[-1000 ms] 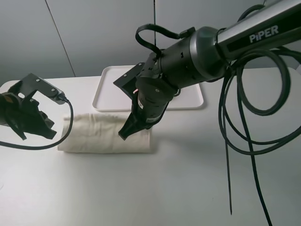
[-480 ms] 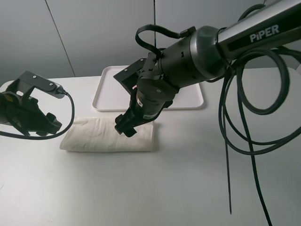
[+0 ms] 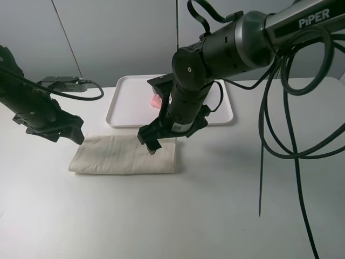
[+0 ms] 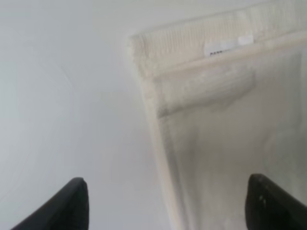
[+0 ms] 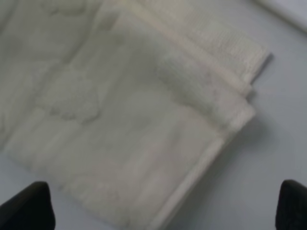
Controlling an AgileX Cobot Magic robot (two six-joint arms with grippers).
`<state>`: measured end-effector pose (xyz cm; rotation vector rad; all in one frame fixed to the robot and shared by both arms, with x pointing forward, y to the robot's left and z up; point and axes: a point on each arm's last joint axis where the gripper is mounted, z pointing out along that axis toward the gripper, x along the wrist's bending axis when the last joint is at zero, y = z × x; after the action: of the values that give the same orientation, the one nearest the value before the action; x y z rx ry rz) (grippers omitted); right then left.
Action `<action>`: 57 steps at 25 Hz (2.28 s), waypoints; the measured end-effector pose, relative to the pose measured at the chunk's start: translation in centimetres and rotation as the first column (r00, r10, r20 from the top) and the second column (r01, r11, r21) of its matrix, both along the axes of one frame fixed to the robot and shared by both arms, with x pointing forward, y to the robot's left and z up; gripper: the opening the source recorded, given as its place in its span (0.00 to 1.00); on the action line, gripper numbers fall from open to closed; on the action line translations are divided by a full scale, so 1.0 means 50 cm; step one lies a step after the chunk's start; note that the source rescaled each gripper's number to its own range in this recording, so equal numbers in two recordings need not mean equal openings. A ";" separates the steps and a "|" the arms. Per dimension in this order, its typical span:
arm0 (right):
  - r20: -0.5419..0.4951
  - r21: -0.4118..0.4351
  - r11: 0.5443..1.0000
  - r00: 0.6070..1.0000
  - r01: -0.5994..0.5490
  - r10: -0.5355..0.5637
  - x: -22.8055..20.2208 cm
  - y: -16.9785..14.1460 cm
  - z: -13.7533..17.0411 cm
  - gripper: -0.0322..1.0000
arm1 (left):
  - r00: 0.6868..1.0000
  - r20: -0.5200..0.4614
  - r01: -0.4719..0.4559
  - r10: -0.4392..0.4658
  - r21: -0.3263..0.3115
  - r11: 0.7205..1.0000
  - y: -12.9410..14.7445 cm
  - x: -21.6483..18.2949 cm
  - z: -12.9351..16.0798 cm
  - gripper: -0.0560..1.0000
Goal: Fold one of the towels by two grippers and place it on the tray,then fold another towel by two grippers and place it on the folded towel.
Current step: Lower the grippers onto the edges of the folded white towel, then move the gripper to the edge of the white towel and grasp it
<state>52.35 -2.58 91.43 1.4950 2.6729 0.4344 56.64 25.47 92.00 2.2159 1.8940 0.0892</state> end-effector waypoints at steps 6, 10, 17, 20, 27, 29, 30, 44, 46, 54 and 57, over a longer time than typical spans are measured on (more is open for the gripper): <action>-0.019 -0.003 1.000 1.000 -0.020 0.020 -0.004 -0.001 -0.001 1.00 | 0.991 -0.086 -0.101 0.101 0.010 0.995 0.001 0.014 -0.026 0.90; -0.019 -0.002 1.000 1.000 -0.023 0.023 -0.004 0.000 -0.001 1.00 | 0.984 -0.132 -0.119 0.123 0.041 0.992 0.005 0.016 -0.048 0.90; -0.020 -0.001 1.000 1.000 -0.024 0.024 -0.004 0.000 -0.001 1.00 | 0.975 -0.172 -0.135 0.145 0.064 0.989 0.007 0.015 -0.074 0.90; -0.028 0.007 1.000 0.999 -0.017 0.017 -0.005 0.001 0.000 1.00 | 0.970 -0.186 -0.144 0.156 0.074 0.987 0.008 0.014 -0.085 0.90; -0.061 -0.013 1.000 0.998 -0.012 0.011 -0.006 0.002 -0.024 1.00 | 0.962 -0.205 -0.162 0.180 0.097 0.982 0.012 0.013 -0.099 0.90; -0.072 -0.020 1.000 0.997 -0.005 0.003 -0.004 0.000 -0.036 1.00 | 0.962 -0.204 -0.163 0.181 0.101 0.981 0.012 0.014 -0.099 0.90; -0.076 -0.019 1.000 0.997 0.008 -0.009 0.000 -0.003 -0.038 1.00 | 0.962 -0.206 -0.163 0.181 0.103 0.981 0.013 0.014 -0.099 0.90; -0.132 0.014 0.993 0.984 0.119 -0.116 0.068 0.000 -0.074 1.00 | 0.961 -0.209 -0.162 0.181 0.106 0.981 0.013 0.013 -0.099 0.90; -0.152 -0.002 0.993 0.981 0.118 -0.117 0.069 0.001 -0.090 1.00 | 0.961 -0.209 -0.162 0.181 0.106 0.981 0.013 0.013 -0.099 0.90; -0.156 -0.009 0.993 0.981 0.114 -0.115 0.070 0.002 -0.098 0.96 | 0.961 -0.209 -0.162 0.181 0.106 0.981 0.013 0.013 -0.099 0.90; -0.153 -0.013 0.996 0.984 0.093 -0.094 0.063 0.015 -0.102 0.91 | 0.961 -0.208 -0.160 0.180 0.107 0.981 0.013 0.013 -0.099 0.90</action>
<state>55.48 -1.84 86.30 1.7099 2.6980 0.3183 57.29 26.14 87.05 2.1928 2.2373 -0.0431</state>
